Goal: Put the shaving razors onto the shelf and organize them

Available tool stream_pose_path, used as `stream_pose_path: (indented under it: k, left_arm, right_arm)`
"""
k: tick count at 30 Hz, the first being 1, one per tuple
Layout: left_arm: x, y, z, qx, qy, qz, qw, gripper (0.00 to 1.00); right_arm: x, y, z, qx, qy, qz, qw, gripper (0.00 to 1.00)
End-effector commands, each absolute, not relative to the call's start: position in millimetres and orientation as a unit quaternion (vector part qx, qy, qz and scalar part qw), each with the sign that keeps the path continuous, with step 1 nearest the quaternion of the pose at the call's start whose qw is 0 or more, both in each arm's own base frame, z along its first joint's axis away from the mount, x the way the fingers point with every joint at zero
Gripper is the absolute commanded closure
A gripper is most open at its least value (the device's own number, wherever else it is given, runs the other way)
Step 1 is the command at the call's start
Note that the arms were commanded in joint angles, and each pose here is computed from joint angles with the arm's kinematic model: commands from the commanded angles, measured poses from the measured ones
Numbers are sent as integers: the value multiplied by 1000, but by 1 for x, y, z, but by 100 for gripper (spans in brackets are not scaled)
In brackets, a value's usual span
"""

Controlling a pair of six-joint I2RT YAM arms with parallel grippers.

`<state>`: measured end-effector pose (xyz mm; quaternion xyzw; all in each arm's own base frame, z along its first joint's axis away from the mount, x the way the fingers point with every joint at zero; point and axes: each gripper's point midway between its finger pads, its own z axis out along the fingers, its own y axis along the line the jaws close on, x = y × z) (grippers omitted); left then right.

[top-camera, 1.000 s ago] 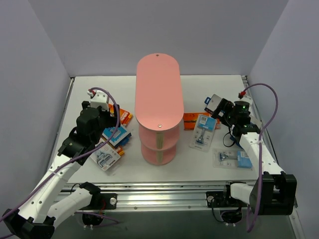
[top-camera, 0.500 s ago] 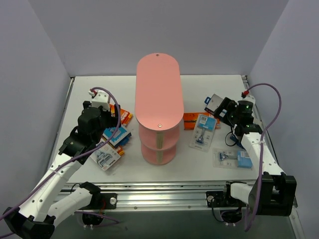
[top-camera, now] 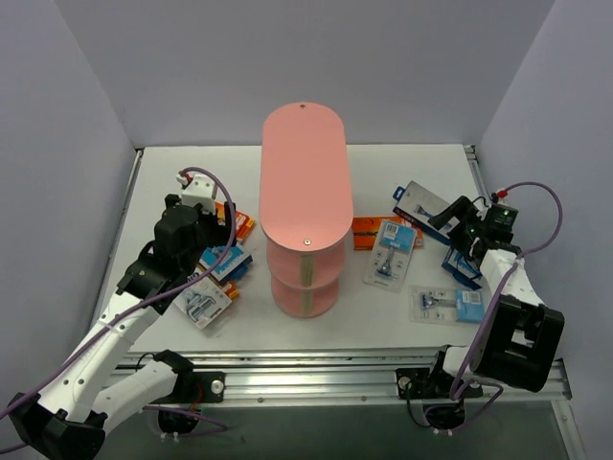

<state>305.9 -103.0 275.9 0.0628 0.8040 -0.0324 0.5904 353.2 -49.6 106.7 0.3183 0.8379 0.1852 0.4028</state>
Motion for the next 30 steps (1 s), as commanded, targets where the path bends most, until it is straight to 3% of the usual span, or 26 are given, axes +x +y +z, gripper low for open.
stream_pose_path:
  k: [1,18,30]
  left_arm:
    - [306,-110,295,63,791,-53,606,6]
    - [303,-116,296,71,791,-63,604,6]
    - [304,-116,295,71,793,-60,602,6]
  right_arm:
    - [357,-33,123,282,833,219,423,0]
    - [337,13,65,261,863,231,366,11]
    - [342,16,62,258,852,240,386,14]
